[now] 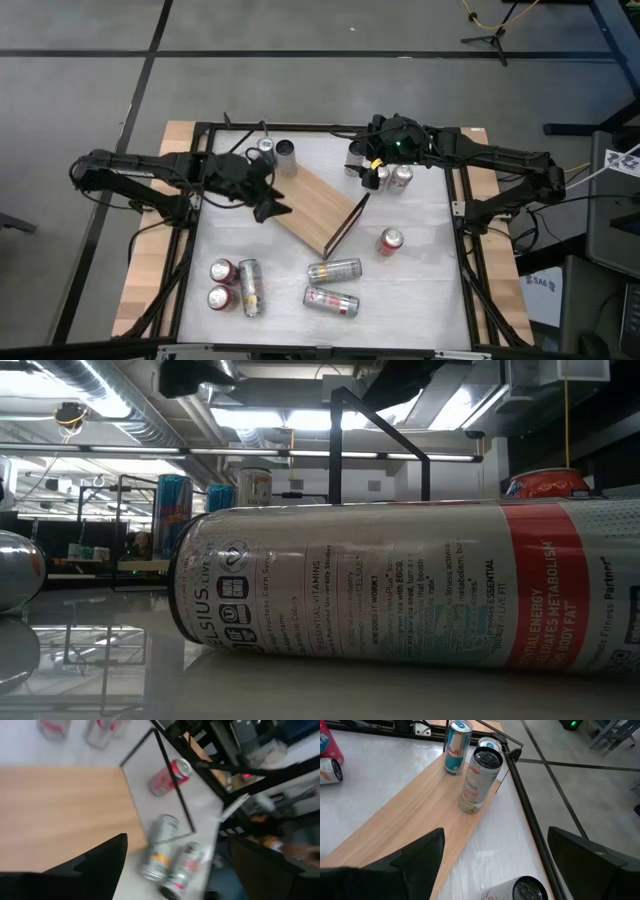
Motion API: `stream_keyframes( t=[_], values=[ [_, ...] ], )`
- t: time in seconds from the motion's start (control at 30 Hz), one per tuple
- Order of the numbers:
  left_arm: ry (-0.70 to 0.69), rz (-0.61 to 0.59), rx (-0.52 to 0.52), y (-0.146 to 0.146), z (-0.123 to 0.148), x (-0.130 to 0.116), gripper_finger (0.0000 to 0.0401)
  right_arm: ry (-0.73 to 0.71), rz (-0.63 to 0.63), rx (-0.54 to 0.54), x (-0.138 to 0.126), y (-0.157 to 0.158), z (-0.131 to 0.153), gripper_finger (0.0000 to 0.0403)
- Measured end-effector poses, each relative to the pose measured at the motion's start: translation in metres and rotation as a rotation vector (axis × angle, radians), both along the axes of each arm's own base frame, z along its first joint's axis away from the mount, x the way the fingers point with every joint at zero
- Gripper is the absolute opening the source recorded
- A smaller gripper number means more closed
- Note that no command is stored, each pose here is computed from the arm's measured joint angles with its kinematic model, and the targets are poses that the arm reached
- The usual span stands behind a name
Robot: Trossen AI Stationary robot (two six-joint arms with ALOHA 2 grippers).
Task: Place canned beverage on shelf
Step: Put the left white-yellow soda can aligned with the white-yellow soda can on the shelf
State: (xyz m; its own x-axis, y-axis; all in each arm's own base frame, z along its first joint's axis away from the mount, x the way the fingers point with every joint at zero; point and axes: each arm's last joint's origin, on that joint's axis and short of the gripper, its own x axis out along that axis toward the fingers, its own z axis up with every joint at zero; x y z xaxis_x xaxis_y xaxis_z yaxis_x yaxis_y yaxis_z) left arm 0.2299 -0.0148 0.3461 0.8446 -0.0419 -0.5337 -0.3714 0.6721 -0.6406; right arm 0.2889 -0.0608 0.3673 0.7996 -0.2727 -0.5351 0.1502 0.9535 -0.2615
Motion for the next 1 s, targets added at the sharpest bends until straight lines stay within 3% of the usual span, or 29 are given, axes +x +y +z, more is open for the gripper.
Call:
stream_keyframes(
  t=[0.2,0.33,0.57,0.73,1.0],
  values=[
    [0.089,0.106,-0.316,-0.023,-0.009,0.004,0.0335,0.000,0.000,0.000,0.000,0.000,0.000,0.0349],
    [0.231,0.161,-0.559,-0.042,-0.021,0.009,0.0335,0.000,0.000,0.000,0.000,0.000,0.000,0.0349],
    [0.579,0.204,-0.854,-0.084,-0.053,0.022,0.0335,0.000,0.000,0.000,0.000,0.000,0.000,0.0349],
    [0.780,0.247,-0.933,-0.109,-0.076,0.028,0.0335,0.000,0.000,0.000,0.000,0.000,0.000,0.0349],
    [0.899,0.355,-0.931,-0.125,-0.103,0.037,0.0335,0.001,0.000,0.000,0.000,0.000,0.000,0.0349]
  ],
)
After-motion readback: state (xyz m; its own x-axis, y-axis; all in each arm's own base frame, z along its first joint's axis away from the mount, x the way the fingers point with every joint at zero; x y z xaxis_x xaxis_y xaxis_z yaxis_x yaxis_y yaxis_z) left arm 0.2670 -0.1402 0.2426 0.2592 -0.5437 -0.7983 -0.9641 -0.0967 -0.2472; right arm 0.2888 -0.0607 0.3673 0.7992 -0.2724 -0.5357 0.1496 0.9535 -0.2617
